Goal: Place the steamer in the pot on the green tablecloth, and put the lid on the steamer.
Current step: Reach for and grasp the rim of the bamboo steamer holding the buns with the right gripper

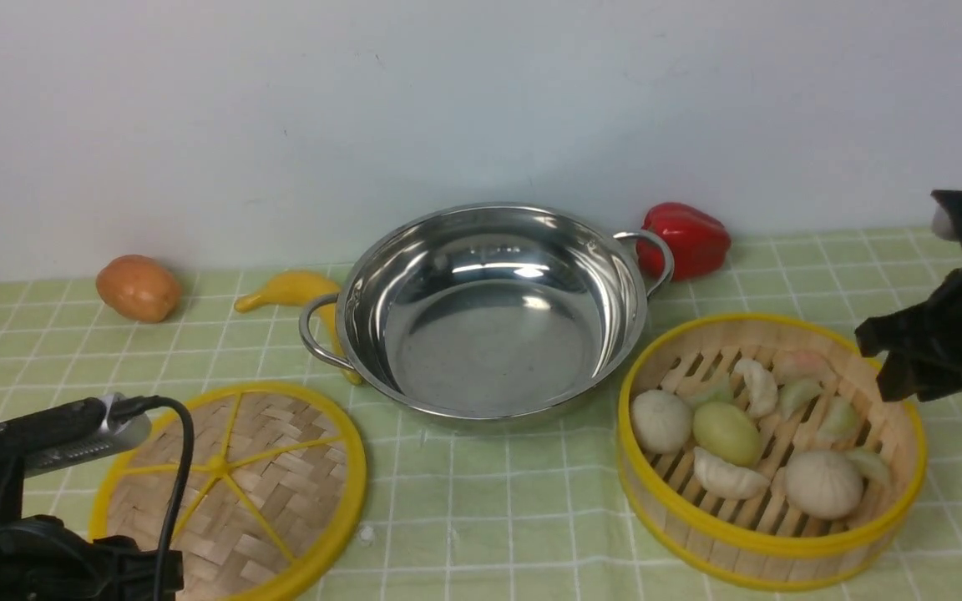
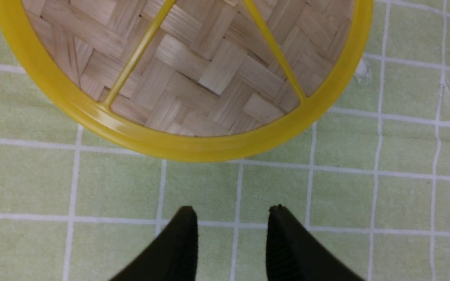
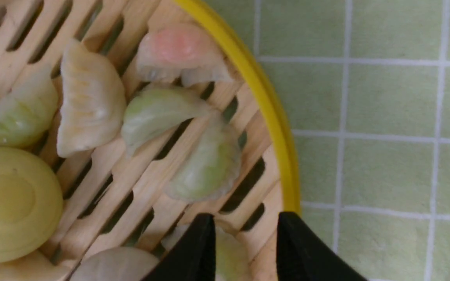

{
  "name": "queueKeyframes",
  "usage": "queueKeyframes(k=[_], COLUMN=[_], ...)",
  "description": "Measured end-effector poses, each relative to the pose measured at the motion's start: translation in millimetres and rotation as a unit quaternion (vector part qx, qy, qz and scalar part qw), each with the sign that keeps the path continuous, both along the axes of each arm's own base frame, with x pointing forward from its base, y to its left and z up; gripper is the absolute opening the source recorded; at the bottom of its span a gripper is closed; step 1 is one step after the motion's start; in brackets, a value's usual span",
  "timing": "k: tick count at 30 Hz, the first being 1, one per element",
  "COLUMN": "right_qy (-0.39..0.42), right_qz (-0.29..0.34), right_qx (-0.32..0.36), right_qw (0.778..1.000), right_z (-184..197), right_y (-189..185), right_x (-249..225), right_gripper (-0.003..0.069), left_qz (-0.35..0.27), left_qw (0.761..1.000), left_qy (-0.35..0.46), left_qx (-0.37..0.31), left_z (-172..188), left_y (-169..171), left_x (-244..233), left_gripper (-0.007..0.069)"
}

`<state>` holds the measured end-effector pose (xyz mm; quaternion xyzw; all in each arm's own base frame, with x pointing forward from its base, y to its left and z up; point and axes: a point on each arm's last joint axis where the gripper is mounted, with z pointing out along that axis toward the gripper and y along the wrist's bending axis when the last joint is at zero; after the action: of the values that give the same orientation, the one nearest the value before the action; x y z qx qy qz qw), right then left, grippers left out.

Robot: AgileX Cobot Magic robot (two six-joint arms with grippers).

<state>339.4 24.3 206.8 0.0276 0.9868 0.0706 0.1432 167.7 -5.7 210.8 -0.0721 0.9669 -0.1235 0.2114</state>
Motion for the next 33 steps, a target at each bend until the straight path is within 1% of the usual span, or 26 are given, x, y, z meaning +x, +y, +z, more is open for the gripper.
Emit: queueKeyframes(k=[6, 12, 22, 30, 33], right_qy=[0.015, 0.009, -0.002, 0.013, 0.025], right_qz=[0.019, 0.019, 0.025, 0.026, 0.025], right_qx=[-0.03, -0.034, -0.045, -0.071, -0.074], right_qw=[0.999, 0.999, 0.999, 0.997, 0.997], right_z=[-17, -16, 3, 2, -7], right_y=[5, 4, 3, -1, -2], right_x=[5, 7, 17, 15, 17], right_gripper=[0.024, 0.024, 0.024, 0.024, 0.024], left_qz=[-0.002, -0.001, 0.0, 0.0, 0.0], left_qw=[1.0, 1.0, 1.0, 1.0, 1.0], left_qy=[-0.001, -0.003, -0.006, -0.007, -0.007], left_qx=[0.001, 0.001, 0.002, 0.002, 0.002], left_z=[0, 0, 0, 0, 0], left_y=[0, 0, 0, 0, 0], left_x=[0, 0, 1, 1, 1], left_gripper=[0.0243, 0.0243, 0.0243, 0.0243, 0.0243])
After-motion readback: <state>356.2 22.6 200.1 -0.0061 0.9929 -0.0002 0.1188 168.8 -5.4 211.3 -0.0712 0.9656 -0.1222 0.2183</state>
